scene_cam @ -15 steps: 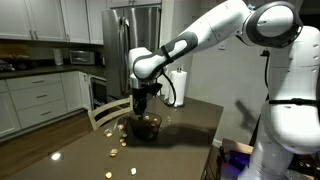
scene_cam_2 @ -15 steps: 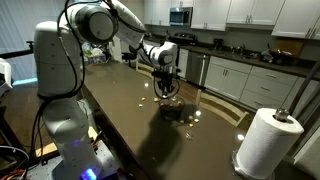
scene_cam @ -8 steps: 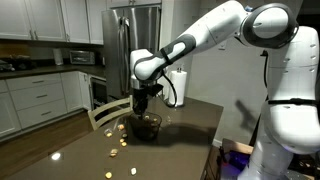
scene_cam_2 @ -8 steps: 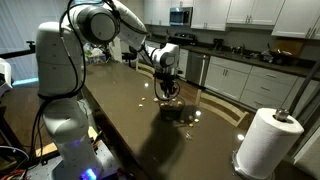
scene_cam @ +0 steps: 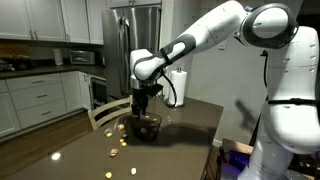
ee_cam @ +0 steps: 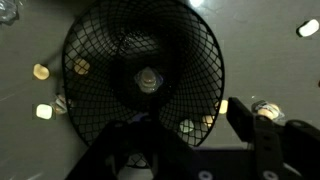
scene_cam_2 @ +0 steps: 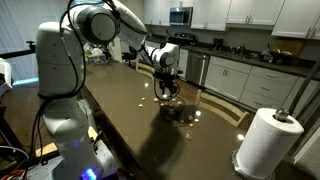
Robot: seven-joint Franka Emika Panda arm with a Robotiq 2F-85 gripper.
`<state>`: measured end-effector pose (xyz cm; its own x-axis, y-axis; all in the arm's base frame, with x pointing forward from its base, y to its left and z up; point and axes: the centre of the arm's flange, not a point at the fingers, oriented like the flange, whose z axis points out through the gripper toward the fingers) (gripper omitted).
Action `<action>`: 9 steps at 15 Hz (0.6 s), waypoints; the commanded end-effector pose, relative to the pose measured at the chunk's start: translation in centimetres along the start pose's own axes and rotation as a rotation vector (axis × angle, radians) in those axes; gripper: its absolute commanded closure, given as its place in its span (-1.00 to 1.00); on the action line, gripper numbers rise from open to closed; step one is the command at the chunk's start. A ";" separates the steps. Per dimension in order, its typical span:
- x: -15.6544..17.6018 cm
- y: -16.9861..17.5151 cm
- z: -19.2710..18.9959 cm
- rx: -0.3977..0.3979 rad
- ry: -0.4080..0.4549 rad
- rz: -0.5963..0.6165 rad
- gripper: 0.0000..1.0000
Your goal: Get a sweet from the table and put it in the black basket
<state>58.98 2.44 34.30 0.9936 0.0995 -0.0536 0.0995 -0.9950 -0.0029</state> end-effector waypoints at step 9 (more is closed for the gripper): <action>0.6 -2.0 -1.2 0.039 0.009 -0.010 -1.00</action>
